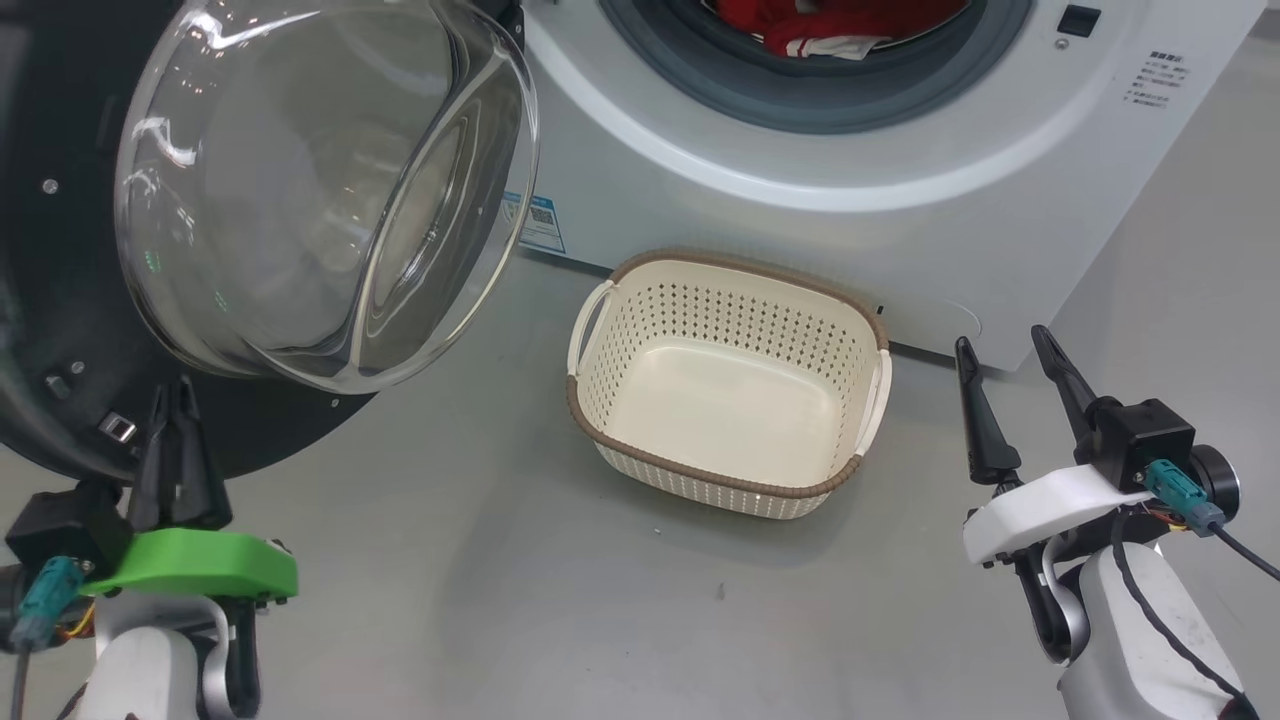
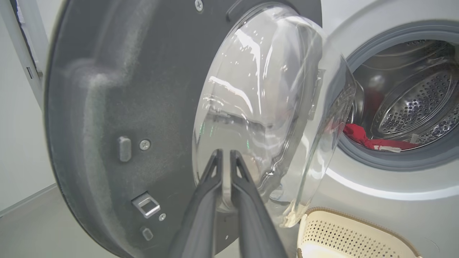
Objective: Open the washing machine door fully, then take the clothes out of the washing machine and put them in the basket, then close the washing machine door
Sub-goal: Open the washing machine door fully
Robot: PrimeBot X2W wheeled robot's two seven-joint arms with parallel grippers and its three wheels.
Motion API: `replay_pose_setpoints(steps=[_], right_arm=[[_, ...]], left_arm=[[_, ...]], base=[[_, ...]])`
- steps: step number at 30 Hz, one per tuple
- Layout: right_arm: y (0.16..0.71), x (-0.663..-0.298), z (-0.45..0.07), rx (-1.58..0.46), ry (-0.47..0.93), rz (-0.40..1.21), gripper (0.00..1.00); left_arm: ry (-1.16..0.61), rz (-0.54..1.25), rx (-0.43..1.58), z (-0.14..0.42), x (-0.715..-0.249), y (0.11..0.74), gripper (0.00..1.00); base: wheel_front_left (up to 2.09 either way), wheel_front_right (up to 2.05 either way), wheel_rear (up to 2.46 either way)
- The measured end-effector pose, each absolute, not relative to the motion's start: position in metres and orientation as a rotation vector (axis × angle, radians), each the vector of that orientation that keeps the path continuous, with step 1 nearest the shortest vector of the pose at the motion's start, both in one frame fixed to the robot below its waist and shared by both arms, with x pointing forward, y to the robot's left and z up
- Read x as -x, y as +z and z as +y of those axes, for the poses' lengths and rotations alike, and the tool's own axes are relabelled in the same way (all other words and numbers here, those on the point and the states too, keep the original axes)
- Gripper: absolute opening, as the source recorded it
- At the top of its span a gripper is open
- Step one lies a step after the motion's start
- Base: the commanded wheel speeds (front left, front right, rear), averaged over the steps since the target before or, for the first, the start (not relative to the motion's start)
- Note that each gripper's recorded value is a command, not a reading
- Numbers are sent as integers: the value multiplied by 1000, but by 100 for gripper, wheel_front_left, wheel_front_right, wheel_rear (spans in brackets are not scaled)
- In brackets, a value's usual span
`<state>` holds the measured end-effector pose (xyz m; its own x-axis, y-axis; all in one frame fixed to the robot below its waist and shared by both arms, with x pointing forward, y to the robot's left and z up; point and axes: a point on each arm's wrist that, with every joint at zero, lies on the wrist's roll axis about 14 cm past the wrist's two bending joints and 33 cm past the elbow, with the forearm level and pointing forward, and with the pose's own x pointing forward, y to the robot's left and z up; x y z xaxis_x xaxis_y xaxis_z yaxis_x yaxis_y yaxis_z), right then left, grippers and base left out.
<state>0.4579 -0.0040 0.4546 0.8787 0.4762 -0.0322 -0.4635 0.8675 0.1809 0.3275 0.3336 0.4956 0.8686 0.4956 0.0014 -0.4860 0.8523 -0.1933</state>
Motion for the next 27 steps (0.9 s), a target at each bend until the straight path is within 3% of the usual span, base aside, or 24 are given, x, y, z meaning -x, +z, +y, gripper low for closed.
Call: replay_pose_setpoints(steps=[2, 3, 4, 5, 6, 27], right_arm=[[460, -457, -5, -169, 490, 65, 100], [464, -456, -6, -167, 488, 54, 100], [466, -455, -7, -166, 487, 49, 100], [468, -454, -8, -166, 486, 45, 100], [470, -453, -8, -165, 485, 42, 100], [486, -422, -35, -179, 432, 16, 100]], left_arm=[[496, -56, 204, 326, -328, 496, 21], [475, -59, 203, 319, -328, 497, 42], [462, -58, 207, 315, -328, 496, 55], [452, -56, 211, 311, -327, 495, 87], [444, -53, 216, 308, -326, 494, 100], [215, -35, 247, 236, -331, 491, 100]], base=[[0, 0, 0], [0, 0, 0], [0, 0, 0], [0, 0, 0], [0, 0, 0], [0, 0, 0]])
